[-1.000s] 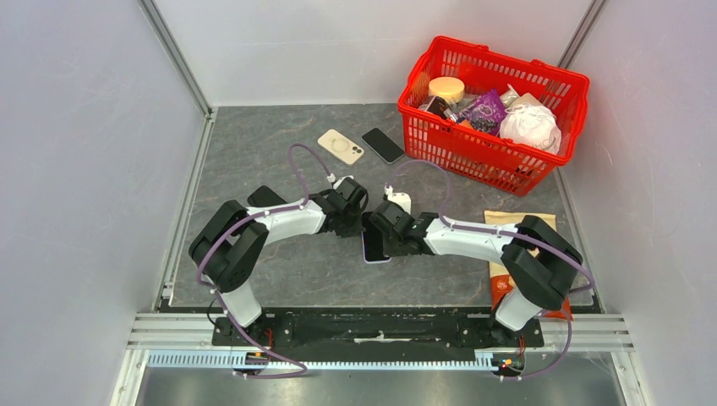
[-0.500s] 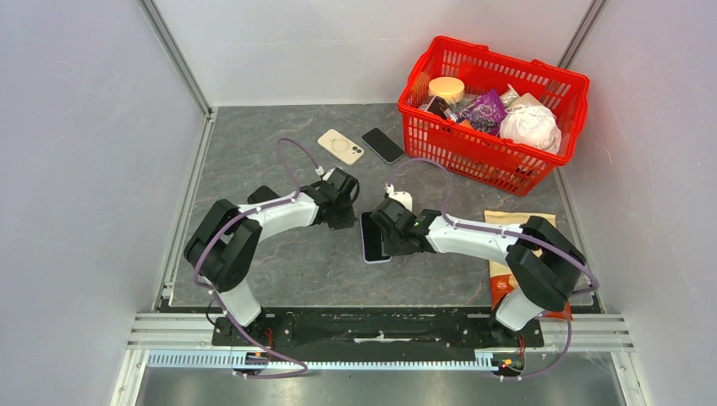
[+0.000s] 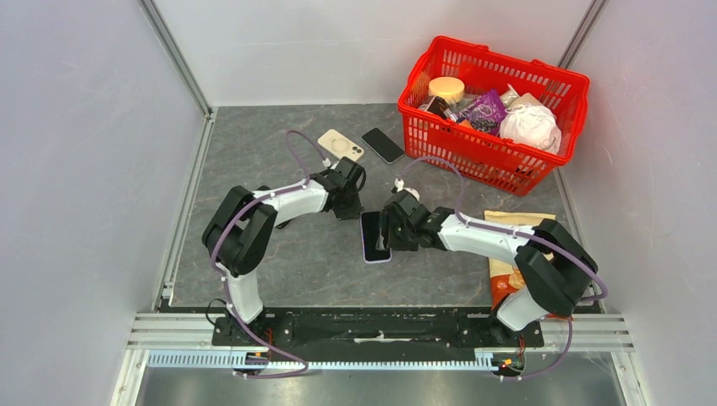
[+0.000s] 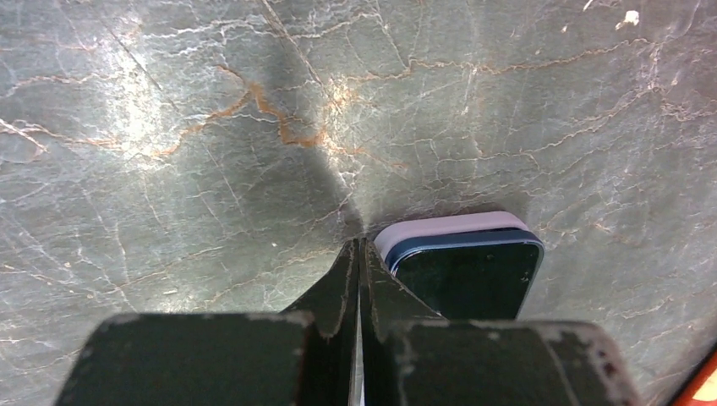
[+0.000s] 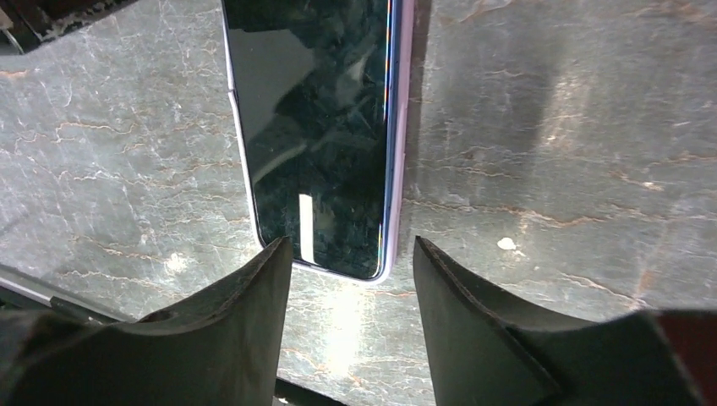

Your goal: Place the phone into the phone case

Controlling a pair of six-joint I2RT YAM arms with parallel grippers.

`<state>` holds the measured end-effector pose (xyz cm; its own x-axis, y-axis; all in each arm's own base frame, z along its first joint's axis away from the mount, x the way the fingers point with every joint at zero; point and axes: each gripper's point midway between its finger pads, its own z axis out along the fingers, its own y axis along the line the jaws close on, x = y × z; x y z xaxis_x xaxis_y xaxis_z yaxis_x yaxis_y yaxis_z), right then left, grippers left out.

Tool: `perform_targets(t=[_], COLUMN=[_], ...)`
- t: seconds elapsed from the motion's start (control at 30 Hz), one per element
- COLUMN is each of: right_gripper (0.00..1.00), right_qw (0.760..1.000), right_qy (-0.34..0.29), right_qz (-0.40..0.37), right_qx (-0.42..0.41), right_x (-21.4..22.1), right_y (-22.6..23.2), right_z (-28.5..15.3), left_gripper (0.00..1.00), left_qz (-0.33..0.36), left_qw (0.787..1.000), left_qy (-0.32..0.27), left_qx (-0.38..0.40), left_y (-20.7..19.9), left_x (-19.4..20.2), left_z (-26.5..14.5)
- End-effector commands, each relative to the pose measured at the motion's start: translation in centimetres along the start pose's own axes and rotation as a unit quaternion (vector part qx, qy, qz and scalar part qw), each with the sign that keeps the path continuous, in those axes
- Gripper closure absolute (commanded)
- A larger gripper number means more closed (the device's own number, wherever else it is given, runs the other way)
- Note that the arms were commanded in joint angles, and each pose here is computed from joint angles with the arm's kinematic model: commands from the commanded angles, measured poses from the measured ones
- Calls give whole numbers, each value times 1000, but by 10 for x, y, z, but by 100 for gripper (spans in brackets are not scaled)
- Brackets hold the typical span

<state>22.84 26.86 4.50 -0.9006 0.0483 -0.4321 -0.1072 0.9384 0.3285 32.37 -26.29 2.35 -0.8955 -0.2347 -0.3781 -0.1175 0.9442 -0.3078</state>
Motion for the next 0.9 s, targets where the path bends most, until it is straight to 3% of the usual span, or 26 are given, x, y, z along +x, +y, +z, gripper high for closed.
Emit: perform_targets(t=[0.0, 0.5, 0.63, 0.87], right_gripper=[37, 33, 28, 23], right_qw=[999, 996, 999, 999], right_qy=[6, 20, -4, -51], right_qz=[17, -5, -13, -6], right_qx=[-40, -83, -44, -14], right_x=[5, 41, 36, 1], right_y=[14, 59, 35, -6], right_z=[10, 15, 3, -27], left_gripper=[96, 94, 86, 67], left_qz=[2, 113, 123, 88], left_qw=[999, 970, 969, 984], left_qy=[18, 118, 95, -28], left_qx=[30, 181, 192, 152], left_y=[-19, -103, -109, -93], left_x=[0, 30, 19, -27], left_z=[0, -11, -25, -79])
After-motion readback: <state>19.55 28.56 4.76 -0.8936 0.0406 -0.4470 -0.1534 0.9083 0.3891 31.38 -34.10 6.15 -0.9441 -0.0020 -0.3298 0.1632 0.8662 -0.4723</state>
